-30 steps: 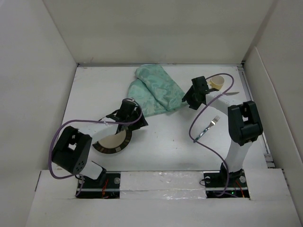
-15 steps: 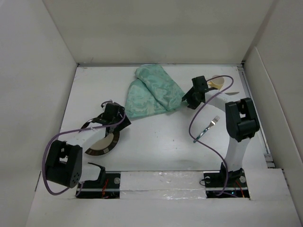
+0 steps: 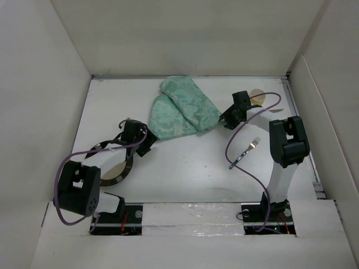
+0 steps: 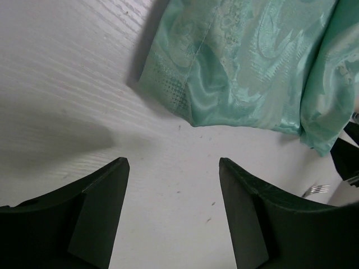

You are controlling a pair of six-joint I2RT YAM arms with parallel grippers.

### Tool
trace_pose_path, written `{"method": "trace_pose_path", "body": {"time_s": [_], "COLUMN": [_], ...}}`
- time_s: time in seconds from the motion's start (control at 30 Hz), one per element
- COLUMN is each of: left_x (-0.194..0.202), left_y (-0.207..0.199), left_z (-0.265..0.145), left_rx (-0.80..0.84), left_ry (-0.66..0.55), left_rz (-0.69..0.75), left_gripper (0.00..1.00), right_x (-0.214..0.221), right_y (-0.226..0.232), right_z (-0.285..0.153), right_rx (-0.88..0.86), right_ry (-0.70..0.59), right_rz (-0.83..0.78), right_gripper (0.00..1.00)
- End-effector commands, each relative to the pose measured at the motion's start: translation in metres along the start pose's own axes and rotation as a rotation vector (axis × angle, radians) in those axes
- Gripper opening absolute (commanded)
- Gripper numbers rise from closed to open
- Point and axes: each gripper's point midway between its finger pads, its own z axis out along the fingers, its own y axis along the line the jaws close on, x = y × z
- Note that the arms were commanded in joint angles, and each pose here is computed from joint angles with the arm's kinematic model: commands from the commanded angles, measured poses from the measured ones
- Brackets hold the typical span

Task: Set the dinner table for one person

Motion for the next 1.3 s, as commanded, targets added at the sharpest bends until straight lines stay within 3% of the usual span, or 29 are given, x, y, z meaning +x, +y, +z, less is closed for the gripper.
{"method": "trace_pose_path", "body": {"time_s": [0.0,0.2,0.43,0.87,0.9,0.97,1.0,1.13,1.27], "left_x": [-0.002,-0.013,-0.012,-0.025,-0.027,-0.032,-0.033,-0.040,-0.062], "left_y": [-0.025,-0.020,-0.022,-0.009,-0.009,-0.011,-0.012,-0.017,-0.037], "left_z": [0.006,0.014,0.022,0.044,0.044,0.044,0.045,0.046,0.039], "left_rx": [0.066,0.035,0.010,-0.067,-0.062,-0.058,-0.057,-0.046,-0.012], "left_ry": [0.012,-0.051,-0.036,-0.130,-0.136,-0.158,-0.162,-0.188,-0.249], "left_rz": [-0.157,-0.317,-0.379,-0.445,-0.447,-0.447,-0.446,-0.406,-0.317], "left_gripper": [0.62,0.64,0.63,0.49,0.41,0.36,0.27,0.03,0.00], "right_x": [-0.007,-0.007,-0.006,-0.012,-0.012,-0.012,-0.013,-0.017,-0.025], "right_y": [0.003,0.005,0.004,0.011,0.011,0.011,0.011,0.011,0.014], "right_z": [-0.007,-0.002,0.002,0.004,0.005,0.005,0.005,0.002,-0.004], "right_rx": [-0.029,-0.028,-0.029,-0.058,-0.056,-0.056,-0.057,-0.057,-0.066], "right_ry": [-0.021,-0.020,-0.020,-0.048,-0.046,-0.049,-0.054,-0.078,-0.113], "right_rz": [0.021,0.044,0.075,0.106,0.109,0.117,0.119,0.120,0.093], "right_gripper": [0.50,0.49,0.46,0.38,0.37,0.33,0.31,0.19,0.00]}}
